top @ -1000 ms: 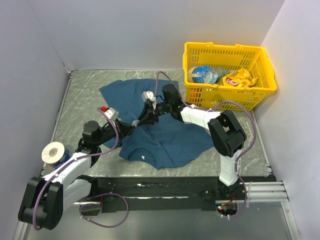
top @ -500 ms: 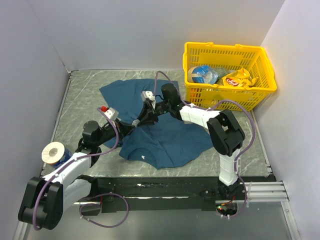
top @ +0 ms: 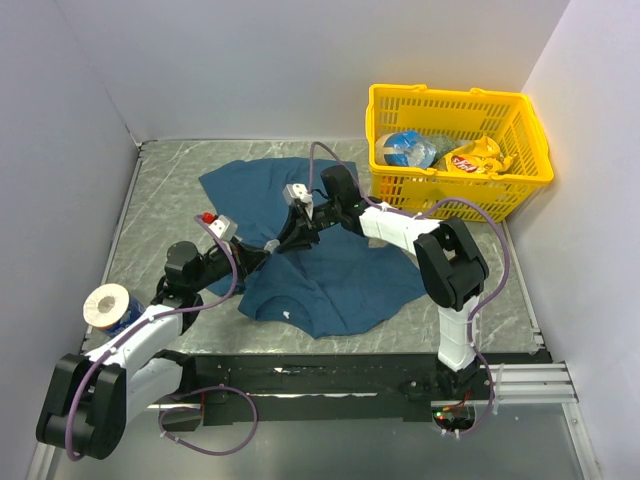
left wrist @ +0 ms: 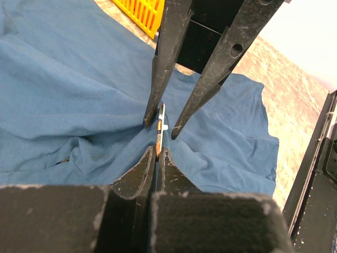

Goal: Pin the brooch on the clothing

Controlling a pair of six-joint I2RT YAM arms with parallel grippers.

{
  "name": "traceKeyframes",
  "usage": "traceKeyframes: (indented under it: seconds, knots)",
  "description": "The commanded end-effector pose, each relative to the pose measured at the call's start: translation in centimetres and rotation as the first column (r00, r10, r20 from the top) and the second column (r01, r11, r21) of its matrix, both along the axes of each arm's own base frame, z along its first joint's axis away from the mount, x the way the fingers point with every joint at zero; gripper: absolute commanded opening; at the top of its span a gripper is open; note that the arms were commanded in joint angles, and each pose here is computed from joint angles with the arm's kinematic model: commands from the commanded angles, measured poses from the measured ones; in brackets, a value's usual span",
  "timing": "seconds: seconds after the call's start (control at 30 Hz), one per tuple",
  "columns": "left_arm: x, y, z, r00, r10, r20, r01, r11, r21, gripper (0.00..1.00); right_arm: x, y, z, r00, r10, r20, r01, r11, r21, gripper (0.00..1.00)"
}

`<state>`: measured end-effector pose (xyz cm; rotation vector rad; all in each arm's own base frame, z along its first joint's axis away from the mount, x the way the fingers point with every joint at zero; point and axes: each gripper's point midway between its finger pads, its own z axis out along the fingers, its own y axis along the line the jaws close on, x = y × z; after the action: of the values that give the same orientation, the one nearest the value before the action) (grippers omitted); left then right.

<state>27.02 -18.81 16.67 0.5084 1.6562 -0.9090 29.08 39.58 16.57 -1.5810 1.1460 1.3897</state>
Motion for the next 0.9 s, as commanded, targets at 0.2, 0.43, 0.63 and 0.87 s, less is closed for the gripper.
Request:
traceKeyframes:
  seconds: [0.2, 0.43, 0.63, 0.87]
  knots:
    - [0.1, -0.3, 1.8, 0.996, -0.026, 0.088, 0.027, 1.0, -0.005, 0.01, 0.6, -0.3, 2.4, 0.999, 0.034, 0.041, -0.037, 0.998, 0.057, 0.33]
    - [0.1, -0.3, 1.8, 0.996, -0.026, 0.089, 0.027, 1.0, -0.006, 0.01, 0.5, 0.0, 2.9, 0.998, 0.041, 0.038, -0.043, 0.996, 0.074, 0.3]
    - [0.1, -0.3, 1.8, 0.996, -0.029, 0.086, 0.03, 1.0, -0.005, 0.01, 0.5, 0.5, 2.5, 0.999, 0.046, 0.019, -0.047, 0.997, 0.068, 0.28]
    - [0.1, -0.3, 1.8, 0.996, -0.029, 0.086, 0.03, 1.0, -0.005, 0.01, 0.2, 1.0, 2.2, 0.998, 0.062, 0.005, -0.062, 0.996, 0.06, 0.23]
